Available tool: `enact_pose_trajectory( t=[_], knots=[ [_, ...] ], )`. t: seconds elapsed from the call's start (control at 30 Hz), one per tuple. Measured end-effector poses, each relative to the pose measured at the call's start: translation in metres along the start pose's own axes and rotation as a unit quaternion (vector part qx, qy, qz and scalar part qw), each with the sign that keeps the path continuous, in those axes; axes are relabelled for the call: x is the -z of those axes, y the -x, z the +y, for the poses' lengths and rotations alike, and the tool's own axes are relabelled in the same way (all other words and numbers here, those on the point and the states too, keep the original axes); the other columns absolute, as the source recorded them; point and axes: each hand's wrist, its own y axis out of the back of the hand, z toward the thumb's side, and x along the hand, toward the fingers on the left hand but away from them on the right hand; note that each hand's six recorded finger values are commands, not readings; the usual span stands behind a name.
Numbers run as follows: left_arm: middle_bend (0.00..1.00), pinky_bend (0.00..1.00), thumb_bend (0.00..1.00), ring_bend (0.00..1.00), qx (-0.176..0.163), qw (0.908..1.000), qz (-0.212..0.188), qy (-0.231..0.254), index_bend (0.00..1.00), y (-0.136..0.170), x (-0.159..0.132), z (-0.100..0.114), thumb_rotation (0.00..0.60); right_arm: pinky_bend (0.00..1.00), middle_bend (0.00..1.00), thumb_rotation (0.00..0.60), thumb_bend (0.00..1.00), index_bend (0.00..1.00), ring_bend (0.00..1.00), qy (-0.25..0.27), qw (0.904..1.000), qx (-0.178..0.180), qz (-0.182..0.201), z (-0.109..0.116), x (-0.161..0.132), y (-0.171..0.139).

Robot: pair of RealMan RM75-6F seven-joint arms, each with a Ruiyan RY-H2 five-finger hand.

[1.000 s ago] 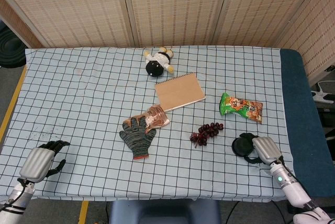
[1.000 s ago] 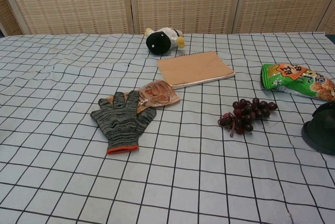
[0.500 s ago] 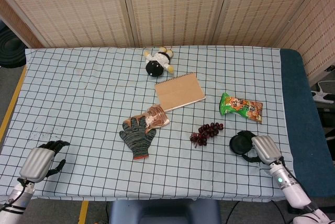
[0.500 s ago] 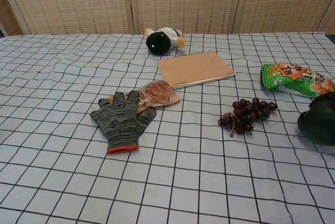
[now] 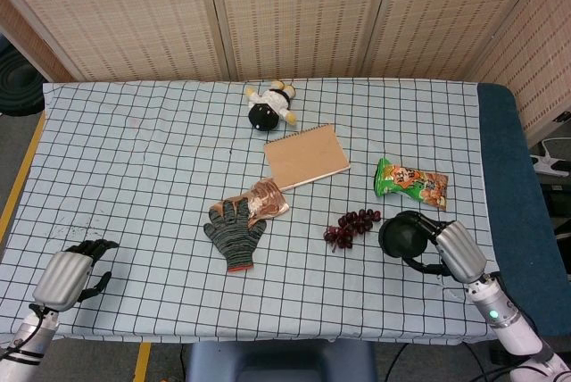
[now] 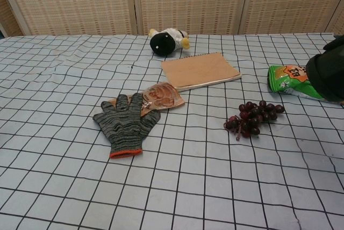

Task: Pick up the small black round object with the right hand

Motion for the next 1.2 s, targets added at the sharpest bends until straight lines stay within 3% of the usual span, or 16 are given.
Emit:
enact_pose_trajectory(
  t=[0.1, 0.2, 0.3, 0.43, 0.5, 0.6, 0.67, 0.77, 0.9, 0.93, 1.03, 1.1, 1.2],
  knots=[
    [0.31, 0.51, 0.39, 0.31, 0.001, 1.0000, -0.001, -0.001, 0.27, 0.000, -0.001, 0.000, 0.600, 0.78, 0.58, 0.600, 0.24, 0.76, 0.54, -0.075, 0.9964, -0.008, -0.038, 0.005, 0.016, -0.003],
    [0.31, 0.51, 0.39, 0.31, 0.003, 1.0000, -0.002, -0.003, 0.27, 0.000, -0.002, -0.001, 0.600, 0.78, 0.58, 0.600, 0.25, 0.76, 0.54, -0.147, 0.9835, -0.029, -0.101, 0.003, 0.028, -0.006],
    [0.31, 0.51, 0.39, 0.31, 0.007, 1.0000, -0.001, -0.003, 0.27, 0.000, -0.002, -0.003, 0.600, 0.78, 0.58, 0.600, 0.25, 0.76, 0.54, -0.215, 0.9619, -0.048, -0.161, 0.002, 0.033, -0.007],
    [0.31, 0.51, 0.39, 0.31, 0.007, 1.0000, -0.002, -0.005, 0.27, 0.000, -0.002, -0.003, 0.600, 0.78, 0.58, 0.600, 0.25, 0.76, 0.54, -0.304, 0.9231, -0.079, -0.222, 0.002, 0.035, -0.010],
    [0.31, 0.51, 0.39, 0.31, 0.009, 1.0000, -0.001, -0.004, 0.27, 0.000, -0.002, -0.003, 0.600, 0.78, 0.58, 0.600, 0.25, 0.76, 0.54, -0.338, 0.9083, -0.093, -0.228, 0.000, 0.033, -0.010],
    [0.31, 0.51, 0.39, 0.31, 0.007, 1.0000, -0.003, -0.005, 0.27, -0.001, -0.002, -0.002, 0.600, 0.78, 0.58, 0.600, 0.25, 0.76, 0.54, -0.369, 0.8981, -0.104, -0.215, -0.002, 0.030, -0.008],
    [0.31, 0.51, 0.39, 0.31, 0.007, 1.0000, -0.004, -0.006, 0.28, 0.000, -0.002, -0.003, 0.600, 0.77, 0.58, 0.600, 0.25, 0.75, 0.53, -0.372, 0.9001, -0.105, -0.201, -0.003, 0.026, -0.007],
    [0.31, 0.51, 0.39, 0.31, 0.008, 1.0000, -0.003, -0.003, 0.28, 0.000, -0.002, -0.003, 0.600, 0.76, 0.58, 0.600, 0.25, 0.74, 0.52, -0.347, 0.9169, -0.093, -0.173, -0.005, 0.017, -0.003],
    [0.31, 0.51, 0.39, 0.31, 0.003, 1.0000, -0.004, -0.005, 0.28, 0.000, -0.002, -0.001, 0.600, 0.76, 0.58, 0.600, 0.25, 0.73, 0.51, -0.255, 0.9564, -0.052, -0.133, -0.003, 0.006, 0.002],
    [0.31, 0.51, 0.39, 0.31, 0.003, 1.0000, -0.004, -0.004, 0.28, 0.000, -0.002, -0.001, 0.600, 0.76, 0.58, 0.600, 0.25, 0.73, 0.51, -0.211, 0.9697, -0.035, -0.119, -0.001, 0.002, 0.003],
    [0.31, 0.51, 0.39, 0.31, 0.003, 1.0000, -0.005, -0.004, 0.28, 0.000, -0.003, -0.001, 0.600, 0.76, 0.58, 0.600, 0.25, 0.73, 0.51, -0.082, 0.9937, 0.009, -0.075, 0.003, -0.008, 0.006],
    [0.31, 0.51, 0.39, 0.31, 0.003, 1.0000, -0.006, -0.006, 0.28, 0.000, -0.003, -0.002, 0.600, 0.76, 0.58, 0.600, 0.25, 0.73, 0.51, 0.004, 0.9988, 0.033, -0.038, 0.007, -0.015, 0.006],
    [0.31, 0.51, 0.39, 0.31, 0.005, 1.0000, -0.006, -0.005, 0.28, 0.000, -0.003, -0.002, 0.600, 0.76, 0.58, 0.600, 0.25, 0.73, 0.51, 0.086, 0.9950, 0.051, 0.010, 0.011, -0.022, 0.005]
  ],
)
